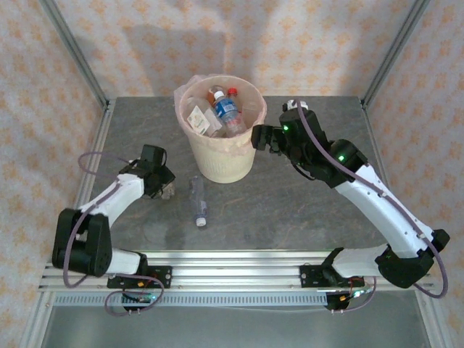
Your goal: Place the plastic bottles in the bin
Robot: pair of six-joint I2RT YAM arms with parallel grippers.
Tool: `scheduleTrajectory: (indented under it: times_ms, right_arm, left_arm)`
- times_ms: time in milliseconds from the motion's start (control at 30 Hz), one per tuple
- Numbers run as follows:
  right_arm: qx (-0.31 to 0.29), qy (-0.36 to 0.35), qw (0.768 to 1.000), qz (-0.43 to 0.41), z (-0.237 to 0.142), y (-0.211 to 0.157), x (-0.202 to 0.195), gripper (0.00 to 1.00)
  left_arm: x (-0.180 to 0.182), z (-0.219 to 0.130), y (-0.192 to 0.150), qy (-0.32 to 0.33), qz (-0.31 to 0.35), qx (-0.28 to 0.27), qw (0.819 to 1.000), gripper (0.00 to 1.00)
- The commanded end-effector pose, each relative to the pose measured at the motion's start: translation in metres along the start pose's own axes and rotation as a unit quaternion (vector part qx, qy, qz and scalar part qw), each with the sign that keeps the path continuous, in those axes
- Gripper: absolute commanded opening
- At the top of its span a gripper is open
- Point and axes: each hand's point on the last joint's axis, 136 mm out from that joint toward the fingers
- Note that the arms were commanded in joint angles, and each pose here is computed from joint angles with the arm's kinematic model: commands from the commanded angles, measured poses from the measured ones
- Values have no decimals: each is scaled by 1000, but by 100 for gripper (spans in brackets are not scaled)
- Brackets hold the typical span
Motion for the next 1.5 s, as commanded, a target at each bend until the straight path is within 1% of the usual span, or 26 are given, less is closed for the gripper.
scheduleTrajectory:
  times_ms: [0,67,167,233,367,467,567,667,833,933,1033,1200,1333,1400,1433,1467]
  right_arm:
    - [-29,-10,999,18,-9,9,-9,99]
    - [-35,-15,999,21,-10,10,-12,99]
    - [-44,-21,998,26,-12,12,-17,99]
    - [-50,-24,998,29,-14,13,-19,99]
    - [-57,-28,998,30,-16,15,-22,99]
    - [-59,-27,997,31,-17,16,-21,99]
    - [-62,-27,997,31,-18,18,-21,99]
    - [-66,-28,997,31,-20,20,-22,99]
    - [-70,-26,997,34,-21,21,-22,99]
    - [-70,-26,997,35,-20,21,-22,99]
    - [-72,-24,996,38,-22,22,-22,99]
    - [-71,-26,996,38,-21,21,-22,99]
    - [-69,-28,996,38,-21,20,-23,99]
    - [-68,-30,996,38,-20,19,-25,99]
    - [-76,-21,996,43,-30,23,-25,99]
    - [-76,-21,996,43,-30,23,-25,99]
  left_arm:
    - [0,-49,34,1,17,-66,998,58]
    - [-5,-77,49,-20,19,-99,995,58]
    - [-22,-123,70,-70,20,-147,986,58]
    - [-34,-155,85,-103,17,-178,978,58]
    - [-69,-213,111,-178,15,-231,956,58]
    - [-102,-244,123,-219,29,-257,941,58]
    - [-139,-260,128,-254,47,-260,931,58]
    - [-174,-268,131,-283,62,-254,923,58]
    - [-219,-272,132,-302,82,-250,916,58]
    - [-246,-268,127,-309,96,-238,916,59]
    - [-266,-258,124,-297,109,-230,921,60]
    - [-289,-231,118,-265,125,-209,933,63]
    - [-294,-210,115,-243,123,-192,943,65]
    - [-289,-202,115,-229,116,-191,947,70]
    - [-286,-199,115,-219,111,-193,950,74]
    - [-281,-196,116,-209,105,-196,952,75]
Point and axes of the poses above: each hand's point on the last joint's axis, 136 mm out from that joint toward the fingers, its own z axis out along the fingers, its own x axis along the line the jaws close on, y = z × x, and after that the axes turned 13 degrees about z, right-handed
